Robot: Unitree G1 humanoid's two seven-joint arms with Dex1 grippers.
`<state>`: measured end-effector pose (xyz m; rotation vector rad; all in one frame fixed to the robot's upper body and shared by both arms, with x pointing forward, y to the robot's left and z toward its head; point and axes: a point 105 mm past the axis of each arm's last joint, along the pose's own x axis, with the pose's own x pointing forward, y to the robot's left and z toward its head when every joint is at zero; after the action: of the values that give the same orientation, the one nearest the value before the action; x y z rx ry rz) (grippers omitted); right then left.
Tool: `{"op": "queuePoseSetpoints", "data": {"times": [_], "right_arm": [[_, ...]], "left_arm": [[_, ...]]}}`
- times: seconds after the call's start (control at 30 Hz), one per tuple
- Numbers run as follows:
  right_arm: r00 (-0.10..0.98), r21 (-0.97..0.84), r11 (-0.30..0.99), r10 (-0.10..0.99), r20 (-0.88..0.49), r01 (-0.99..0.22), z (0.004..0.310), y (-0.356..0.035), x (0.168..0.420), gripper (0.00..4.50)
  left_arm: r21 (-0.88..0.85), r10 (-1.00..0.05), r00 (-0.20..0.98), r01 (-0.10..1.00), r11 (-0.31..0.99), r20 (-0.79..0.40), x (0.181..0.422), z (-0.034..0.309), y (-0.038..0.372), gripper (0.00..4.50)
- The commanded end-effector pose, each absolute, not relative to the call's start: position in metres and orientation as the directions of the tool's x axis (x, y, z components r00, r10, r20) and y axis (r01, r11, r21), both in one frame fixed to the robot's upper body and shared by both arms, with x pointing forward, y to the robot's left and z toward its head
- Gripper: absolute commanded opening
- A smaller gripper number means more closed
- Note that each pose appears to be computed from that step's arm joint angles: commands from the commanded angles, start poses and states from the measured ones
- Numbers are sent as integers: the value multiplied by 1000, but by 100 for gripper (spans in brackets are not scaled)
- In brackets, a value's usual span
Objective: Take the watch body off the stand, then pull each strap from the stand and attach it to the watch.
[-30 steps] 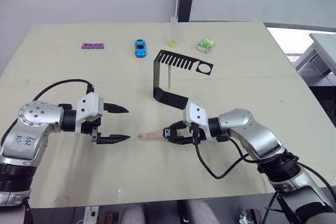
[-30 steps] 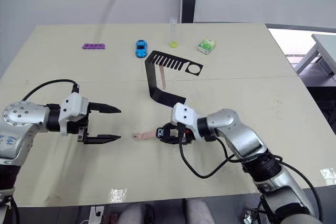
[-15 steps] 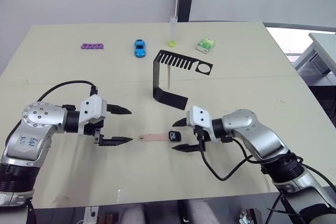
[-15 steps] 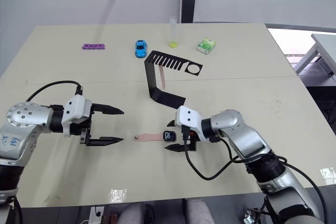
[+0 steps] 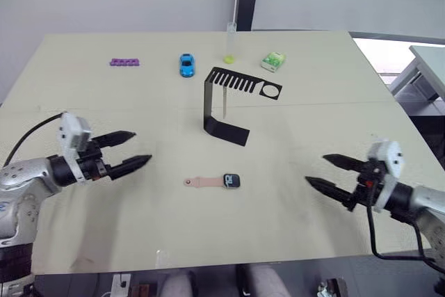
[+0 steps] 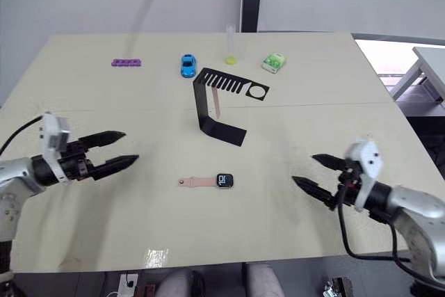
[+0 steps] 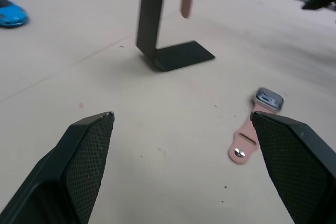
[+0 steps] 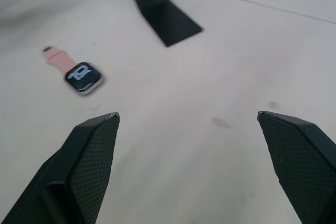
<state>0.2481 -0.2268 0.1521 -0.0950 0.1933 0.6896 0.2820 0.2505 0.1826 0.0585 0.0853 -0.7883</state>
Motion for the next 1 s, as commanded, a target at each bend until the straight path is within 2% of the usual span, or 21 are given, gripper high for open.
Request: {"op": "queuePoseSetpoints", "data": {"times": [0.03, 0.2, 0.33, 0.53, 0.7, 0.8, 1.0], "right_arm": [[812, -53, 815, 565, -144, -577, 164, -231, 243, 447], [814, -49, 815, 570, -114, -577, 160, -208, 253, 447], [791, -68, 789, 604, -98, -611, 159, -178, 278, 447], [721, -31, 721, 690, -62, -692, 160, -117, 313, 447], [726, -28, 725, 686, -47, -688, 157, -84, 349, 447], [751, -25, 751, 658, -51, -660, 156, -76, 371, 362], [800, -36, 802, 590, -109, -596, 139, -78, 395, 82]], "left_arm": [[29, -625, 780, 626, 780, -35, 283, 192, 265, 450], [37, -643, 766, 642, 765, 8, 290, 191, 239, 450], [117, -718, 696, 712, 693, 18, 287, 192, 192, 450], [170, -734, 673, 716, 677, 87, 294, 202, 144, 450], [170, -741, 661, 722, 670, 114, 299, 207, 125, 450], [173, -747, 655, 728, 664, 112, 298, 206, 118, 450], [170, -744, 658, 725, 667, 113, 298, 205, 112, 450]]}}
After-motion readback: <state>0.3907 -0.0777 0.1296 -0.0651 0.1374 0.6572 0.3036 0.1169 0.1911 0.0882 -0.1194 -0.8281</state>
